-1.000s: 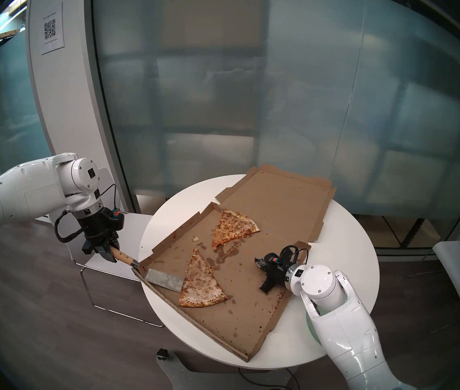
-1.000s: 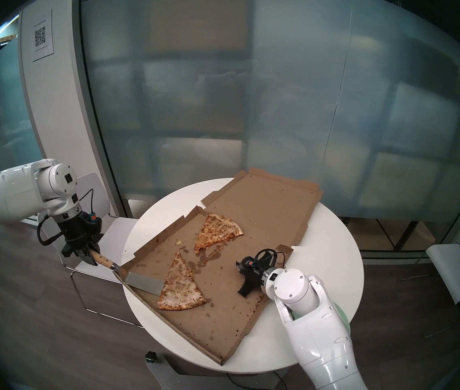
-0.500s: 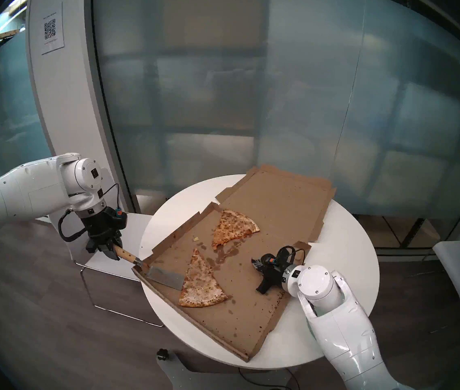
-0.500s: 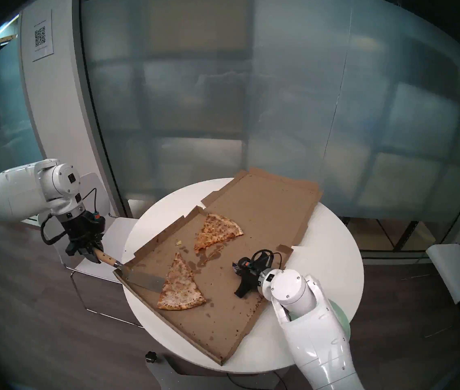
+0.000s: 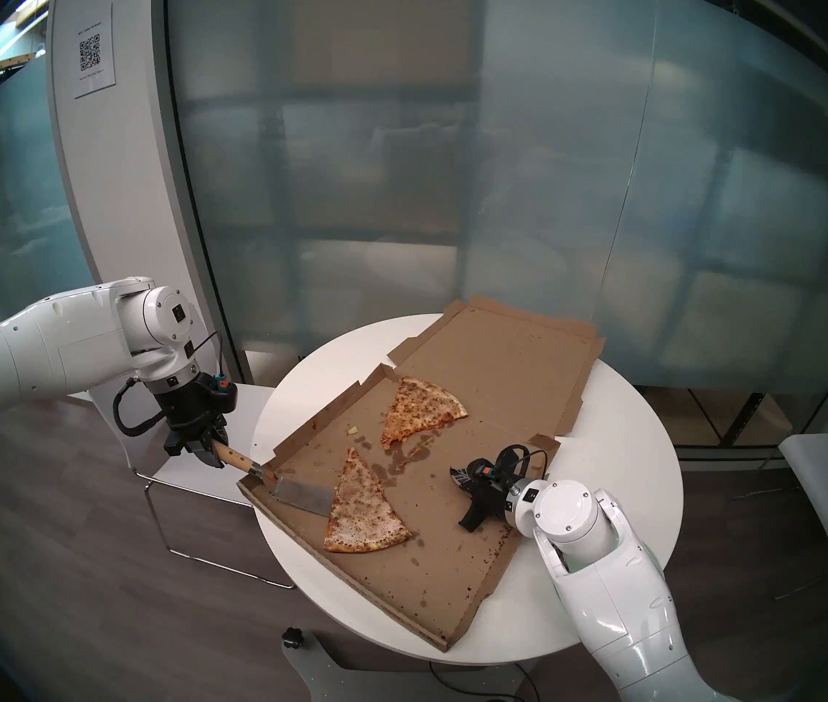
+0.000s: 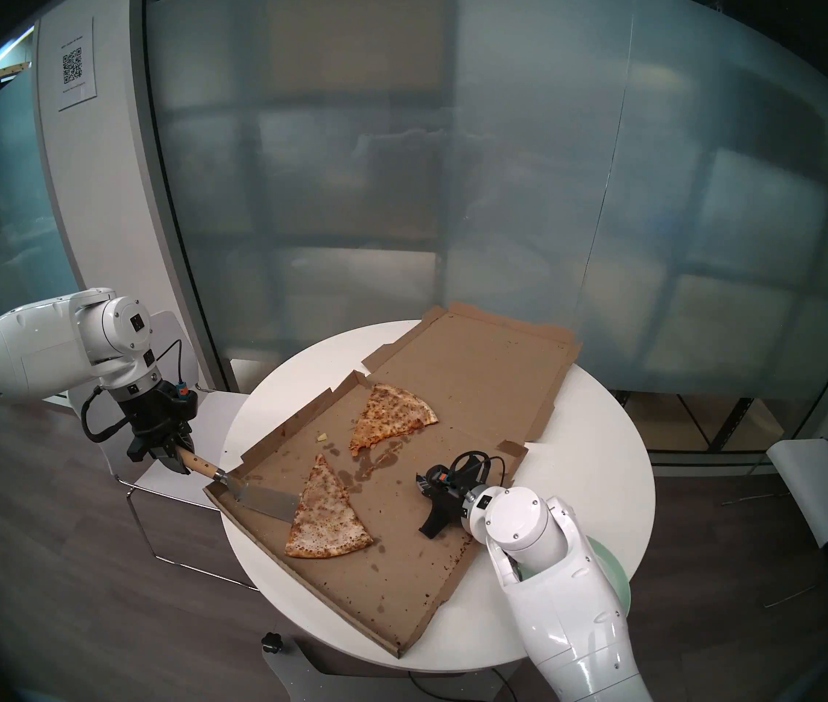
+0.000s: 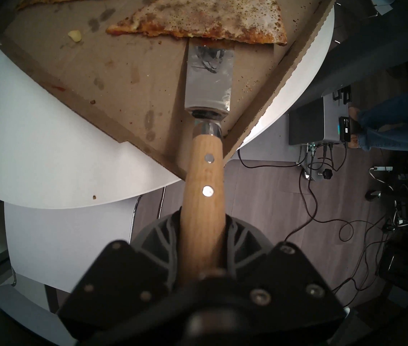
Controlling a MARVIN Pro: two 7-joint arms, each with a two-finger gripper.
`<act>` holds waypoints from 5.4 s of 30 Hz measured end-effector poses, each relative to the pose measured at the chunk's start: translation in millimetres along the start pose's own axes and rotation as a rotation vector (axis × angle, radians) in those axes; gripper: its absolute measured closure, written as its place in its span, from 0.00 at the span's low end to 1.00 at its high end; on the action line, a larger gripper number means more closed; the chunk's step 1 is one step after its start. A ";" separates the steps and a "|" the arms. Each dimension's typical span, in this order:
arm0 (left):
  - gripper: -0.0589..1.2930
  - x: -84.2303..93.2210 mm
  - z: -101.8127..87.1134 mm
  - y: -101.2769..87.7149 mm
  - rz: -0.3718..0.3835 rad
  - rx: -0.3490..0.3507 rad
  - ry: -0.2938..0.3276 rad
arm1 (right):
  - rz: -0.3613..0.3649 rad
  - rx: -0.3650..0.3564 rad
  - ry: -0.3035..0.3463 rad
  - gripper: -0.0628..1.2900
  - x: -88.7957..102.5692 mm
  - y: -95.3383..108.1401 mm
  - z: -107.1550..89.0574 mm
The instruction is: Put pizza slice onto the plate
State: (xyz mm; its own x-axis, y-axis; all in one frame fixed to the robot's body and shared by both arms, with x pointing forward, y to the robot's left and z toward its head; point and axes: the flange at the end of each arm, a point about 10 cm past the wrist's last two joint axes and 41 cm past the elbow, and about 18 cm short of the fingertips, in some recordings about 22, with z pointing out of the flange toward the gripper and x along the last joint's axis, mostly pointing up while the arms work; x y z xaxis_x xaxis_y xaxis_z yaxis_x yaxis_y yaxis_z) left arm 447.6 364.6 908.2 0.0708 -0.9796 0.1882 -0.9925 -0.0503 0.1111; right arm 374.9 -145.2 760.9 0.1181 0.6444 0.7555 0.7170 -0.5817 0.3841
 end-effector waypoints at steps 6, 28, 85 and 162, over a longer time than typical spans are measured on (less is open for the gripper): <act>0.76 3.2 4.6 0.0 0.002 0.000 0.002 | 0.000 0.001 0.000 0.97 0.8 -0.9 0.4; 0.76 14.4 25.3 5.4 0.002 0.000 0.020 | 0.006 0.004 -0.002 0.97 2.6 -4.7 -0.3; 0.78 42.9 65.6 10.5 0.006 0.020 0.079 | 0.009 0.022 0.008 0.97 4.9 -1.1 6.1; 0.79 -4.9 92.2 67.5 -0.145 0.157 0.373 | -0.021 0.024 -0.012 0.97 9.5 0.0 3.0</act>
State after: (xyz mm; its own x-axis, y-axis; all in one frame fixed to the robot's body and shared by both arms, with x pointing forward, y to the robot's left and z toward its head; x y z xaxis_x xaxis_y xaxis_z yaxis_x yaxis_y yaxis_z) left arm 371.1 348.0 824.9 0.2129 -0.8244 0.5245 -0.9708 -0.2391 0.0182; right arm 378.1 -137.6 766.5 0.1114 0.6623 0.7409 0.7359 -0.5560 0.3864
